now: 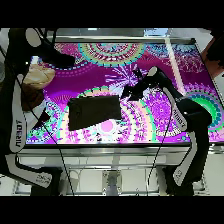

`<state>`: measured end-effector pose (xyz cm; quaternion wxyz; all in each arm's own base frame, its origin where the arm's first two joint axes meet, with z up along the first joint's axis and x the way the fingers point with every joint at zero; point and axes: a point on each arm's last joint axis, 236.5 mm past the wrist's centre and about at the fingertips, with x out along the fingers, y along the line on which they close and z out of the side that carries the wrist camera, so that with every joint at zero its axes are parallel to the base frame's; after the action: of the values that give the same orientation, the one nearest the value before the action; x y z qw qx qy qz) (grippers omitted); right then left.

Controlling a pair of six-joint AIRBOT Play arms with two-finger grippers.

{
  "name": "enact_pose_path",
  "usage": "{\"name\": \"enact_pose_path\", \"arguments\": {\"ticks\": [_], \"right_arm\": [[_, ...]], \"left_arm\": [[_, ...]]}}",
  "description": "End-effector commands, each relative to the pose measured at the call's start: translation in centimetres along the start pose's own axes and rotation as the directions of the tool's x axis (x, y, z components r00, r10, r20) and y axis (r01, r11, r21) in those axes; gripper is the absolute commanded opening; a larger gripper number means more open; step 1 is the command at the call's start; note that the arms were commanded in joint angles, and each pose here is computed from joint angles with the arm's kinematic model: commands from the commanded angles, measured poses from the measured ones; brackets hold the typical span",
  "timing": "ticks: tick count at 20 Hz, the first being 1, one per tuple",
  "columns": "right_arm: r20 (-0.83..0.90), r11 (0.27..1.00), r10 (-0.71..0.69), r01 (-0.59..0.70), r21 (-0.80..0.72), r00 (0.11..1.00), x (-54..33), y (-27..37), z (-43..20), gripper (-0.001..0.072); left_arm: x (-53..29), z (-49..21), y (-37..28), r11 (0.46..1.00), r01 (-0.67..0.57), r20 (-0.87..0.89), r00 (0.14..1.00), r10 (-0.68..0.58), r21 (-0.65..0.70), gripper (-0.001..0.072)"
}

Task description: Fold the shirts.

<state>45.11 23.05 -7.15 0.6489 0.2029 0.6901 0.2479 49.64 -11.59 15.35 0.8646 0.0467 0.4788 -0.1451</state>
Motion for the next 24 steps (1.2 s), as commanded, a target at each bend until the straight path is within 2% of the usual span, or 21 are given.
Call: {"name": "enact_pose_path", "arguments": {"ticks": [1,6,9,10,11,12,14,17,21,24], "right_arm": [[0.022,0.990,0.138,-0.139,0.020,0.990,2.2,0.7,1.1,0.0564],[-0.032,0.971,0.236,-0.234,0.041,0.971,6.3,3.1,0.0,0.0558],[-0.107,0.958,0.285,-0.287,0.003,0.953,7.3,5.8,-2.0,0.0536],[-0.130,0.953,0.299,-0.303,-0.010,0.945,7.5,6.6,-2.7,0.0397],[-0.144,0.944,0.319,-0.327,-0.039,0.937,7.5,7.4,-3.1,0.0059],[-0.143,0.937,0.337,-0.346,-0.043,0.931,7.5,7.9,-3.1,0.0029],[-0.094,0.932,0.353,-0.359,-0.056,0.931,6.1,7.9,-1.9,0.0028],[0.036,0.962,0.268,-0.266,-0.060,0.963,0.2,4.1,1.2,0.0028],[0.207,0.996,-0.041,0.024,0.084,0.977,-13.3,-7.0,1.9,0.0028],[0.247,0.938,-0.257,0.179,0.297,0.934,-23.7,-15.6,-2.5,0.0028]], "left_arm": [[-0.1,1.1,0.1,1.000,-0.002,0.046,0.999,0.003,-0.026,0.0012],[0.0,0.8,0.0,1.000,0.003,0.032,0.999,-0.002,-0.027,0.0012],[0.0,0.4,0.0,1.000,0.004,0.018,1.000,-0.003,-0.027,0.0011],[0.0,0.2,-0.1,1.000,0.004,0.009,1.000,-0.004,-0.027,0.0011],[0.0,0.0,-0.1,1.000,0.005,0.001,1.000,-0.005,-0.027,0.0011],[0.0,-0.2,-0.1,1.000,0.005,-0.009,1.000,-0.005,-0.027,0.0011],[0.0,-0.8,-0.1,1.000,0.006,-0.034,0.999,-0.007,-0.026,0.0012],[-0.1,-1.1,-0.2,1.000,0.007,-0.045,0.999,-0.008,-0.026,0.0011],[-0.1,-1.1,-0.2,1.000,0.008,-0.045,0.999,-0.009,-0.027,0.0011],[-0.1,-1.1,-0.2,0.999,0.007,-0.045,0.999,-0.009,-0.049,0.0012]]}}
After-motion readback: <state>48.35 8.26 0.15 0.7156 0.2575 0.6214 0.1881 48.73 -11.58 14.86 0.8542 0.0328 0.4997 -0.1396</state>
